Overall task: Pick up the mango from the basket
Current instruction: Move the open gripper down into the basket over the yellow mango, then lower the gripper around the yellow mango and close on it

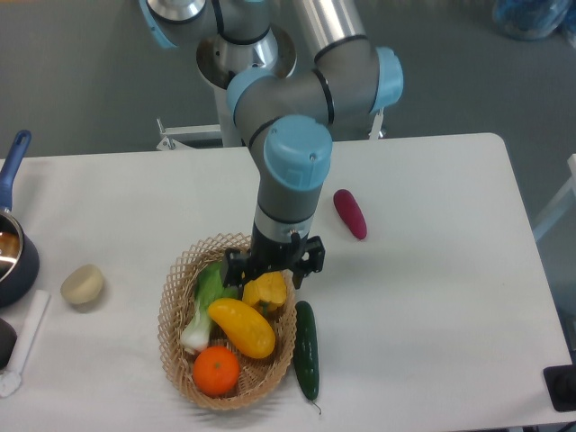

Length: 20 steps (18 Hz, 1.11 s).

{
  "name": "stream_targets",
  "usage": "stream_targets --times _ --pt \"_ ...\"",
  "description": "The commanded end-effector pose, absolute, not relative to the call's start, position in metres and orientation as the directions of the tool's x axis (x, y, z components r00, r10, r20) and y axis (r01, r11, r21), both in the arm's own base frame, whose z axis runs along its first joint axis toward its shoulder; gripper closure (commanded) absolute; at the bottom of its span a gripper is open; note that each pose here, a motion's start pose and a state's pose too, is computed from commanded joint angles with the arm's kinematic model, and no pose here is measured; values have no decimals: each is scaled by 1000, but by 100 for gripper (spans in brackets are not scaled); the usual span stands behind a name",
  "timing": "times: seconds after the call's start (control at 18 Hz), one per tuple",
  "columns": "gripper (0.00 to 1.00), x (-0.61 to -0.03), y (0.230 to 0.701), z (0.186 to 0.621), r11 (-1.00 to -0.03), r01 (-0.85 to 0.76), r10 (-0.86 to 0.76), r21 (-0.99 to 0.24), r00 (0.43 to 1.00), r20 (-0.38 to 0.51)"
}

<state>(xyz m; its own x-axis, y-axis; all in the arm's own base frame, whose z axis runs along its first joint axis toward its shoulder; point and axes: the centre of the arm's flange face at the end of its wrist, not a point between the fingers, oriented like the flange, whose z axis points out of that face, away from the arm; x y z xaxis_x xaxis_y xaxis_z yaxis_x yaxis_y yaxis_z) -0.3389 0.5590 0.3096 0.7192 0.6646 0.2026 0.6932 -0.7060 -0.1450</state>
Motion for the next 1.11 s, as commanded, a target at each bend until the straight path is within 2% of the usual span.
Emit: stream_targets --times 0.33,0.5,0.89,1.11 --pt "0 -326 579 293 -731 671 644 -126 739 199" --pt "0 -325 585 274 -724 682 656 -107 727 202" --pt "0 -322 582 254 -723 679 655 -127 732 190" --pt "0 -320 577 244 -698 709 688 -102 703 182"
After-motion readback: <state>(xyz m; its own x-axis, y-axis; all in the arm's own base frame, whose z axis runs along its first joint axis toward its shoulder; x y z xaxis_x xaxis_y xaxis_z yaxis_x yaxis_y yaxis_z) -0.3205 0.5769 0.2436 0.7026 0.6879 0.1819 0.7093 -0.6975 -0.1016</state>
